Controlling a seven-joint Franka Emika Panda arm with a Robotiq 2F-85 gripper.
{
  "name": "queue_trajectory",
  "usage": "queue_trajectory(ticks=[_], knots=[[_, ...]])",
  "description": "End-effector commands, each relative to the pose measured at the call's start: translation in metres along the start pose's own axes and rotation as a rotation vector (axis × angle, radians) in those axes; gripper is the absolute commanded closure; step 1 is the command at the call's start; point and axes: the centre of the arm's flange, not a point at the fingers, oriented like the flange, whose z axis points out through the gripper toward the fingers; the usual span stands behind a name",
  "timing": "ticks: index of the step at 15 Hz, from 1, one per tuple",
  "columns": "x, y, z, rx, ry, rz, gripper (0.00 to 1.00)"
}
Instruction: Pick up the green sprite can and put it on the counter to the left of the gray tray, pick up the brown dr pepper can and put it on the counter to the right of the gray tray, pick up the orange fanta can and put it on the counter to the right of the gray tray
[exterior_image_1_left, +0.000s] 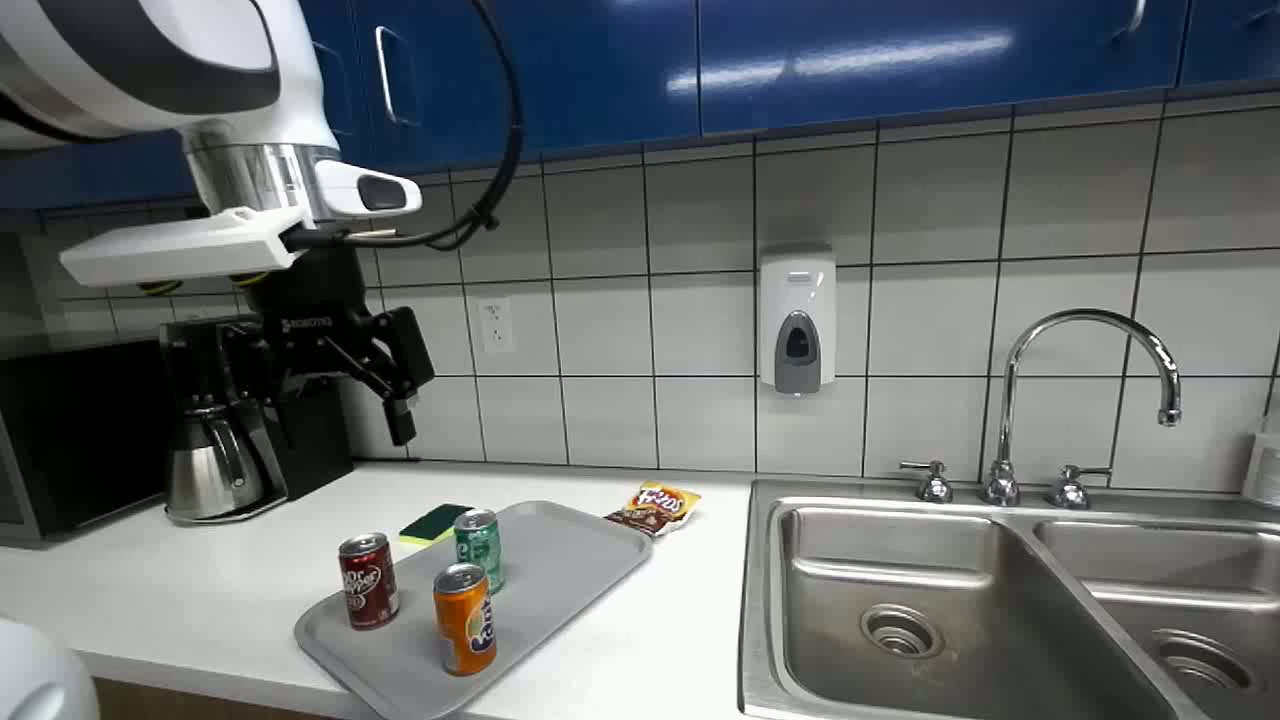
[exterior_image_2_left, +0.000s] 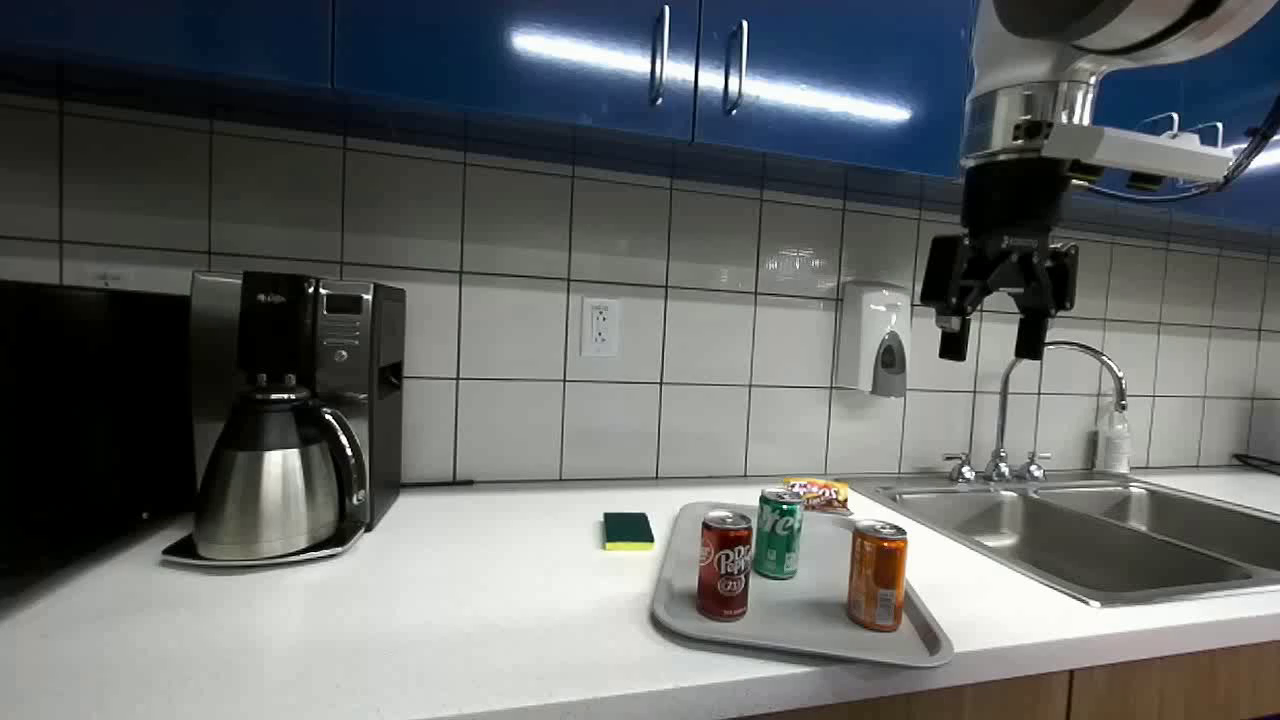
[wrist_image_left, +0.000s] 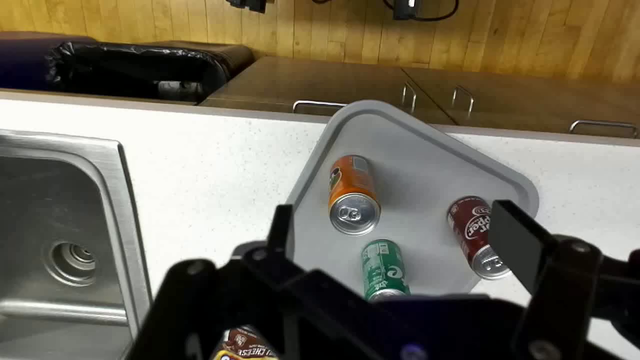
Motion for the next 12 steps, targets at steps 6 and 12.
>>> queue_trajectory(ticks=[6,12], knots=[[0.0003,0.0000,0.0004,0.000,-0.001,0.000,0.00],[0.0096,-0.0076,0.0096,0.008,0.026,-0.008,0.00]])
